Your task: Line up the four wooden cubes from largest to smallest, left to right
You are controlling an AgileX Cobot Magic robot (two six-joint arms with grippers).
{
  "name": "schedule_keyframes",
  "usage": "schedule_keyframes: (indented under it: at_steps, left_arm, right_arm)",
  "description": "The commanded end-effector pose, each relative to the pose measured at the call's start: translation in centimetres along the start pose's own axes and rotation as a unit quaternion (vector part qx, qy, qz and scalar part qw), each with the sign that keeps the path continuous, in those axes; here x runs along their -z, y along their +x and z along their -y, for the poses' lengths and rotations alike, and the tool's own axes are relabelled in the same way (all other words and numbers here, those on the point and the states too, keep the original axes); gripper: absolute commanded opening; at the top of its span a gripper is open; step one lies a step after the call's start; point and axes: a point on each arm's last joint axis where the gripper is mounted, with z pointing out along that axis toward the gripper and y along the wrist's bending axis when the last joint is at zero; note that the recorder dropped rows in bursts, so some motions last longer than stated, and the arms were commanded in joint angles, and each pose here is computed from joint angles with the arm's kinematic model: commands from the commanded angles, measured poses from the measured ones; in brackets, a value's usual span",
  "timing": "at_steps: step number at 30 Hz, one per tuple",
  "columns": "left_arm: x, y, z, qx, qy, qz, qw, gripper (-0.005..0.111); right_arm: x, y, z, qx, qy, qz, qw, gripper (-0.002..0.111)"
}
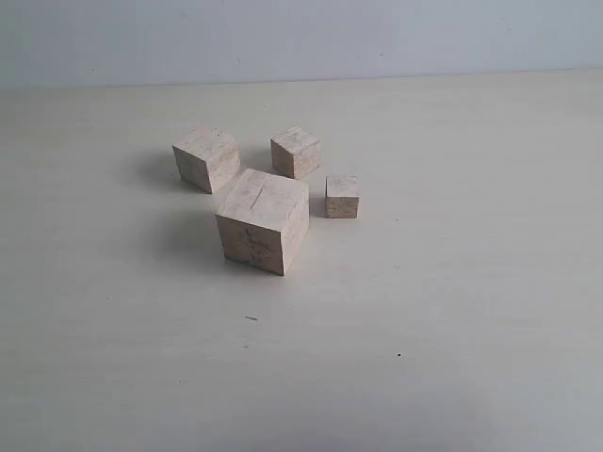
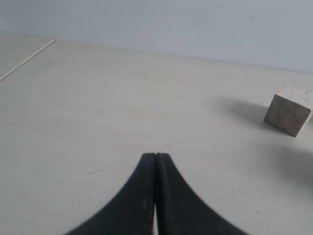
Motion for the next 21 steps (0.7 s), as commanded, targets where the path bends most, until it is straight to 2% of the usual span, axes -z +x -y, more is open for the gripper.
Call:
schedule_keyframes:
  at_steps: [1, 8, 16, 21]
  left_arm:
    - [0.0, 0.0, 0.0, 0.008, 0.001, 0.005, 1.000, 0.000]
    - [0.0, 0.0, 0.0, 0.008, 0.001, 0.005, 1.000, 0.000]
    - [0.0, 0.0, 0.0, 0.008, 0.001, 0.005, 1.000, 0.000]
    - [0.0, 0.0, 0.0, 0.008, 0.001, 0.005, 1.000, 0.000]
  right_arm:
    - [0.0, 0.0, 0.0, 0.001, 0.000, 0.005, 1.000, 0.000]
    - [0.0, -0.1, 0.0, 0.001, 0.000, 0.013, 1.000, 0.000]
    - [0.6, -3.3, 0.2, 0.002, 0.009, 0.189, 0.982, 0.000]
    - [1.1, -4.3, 0.2, 0.002, 0.012, 0.248, 0.969, 0.000]
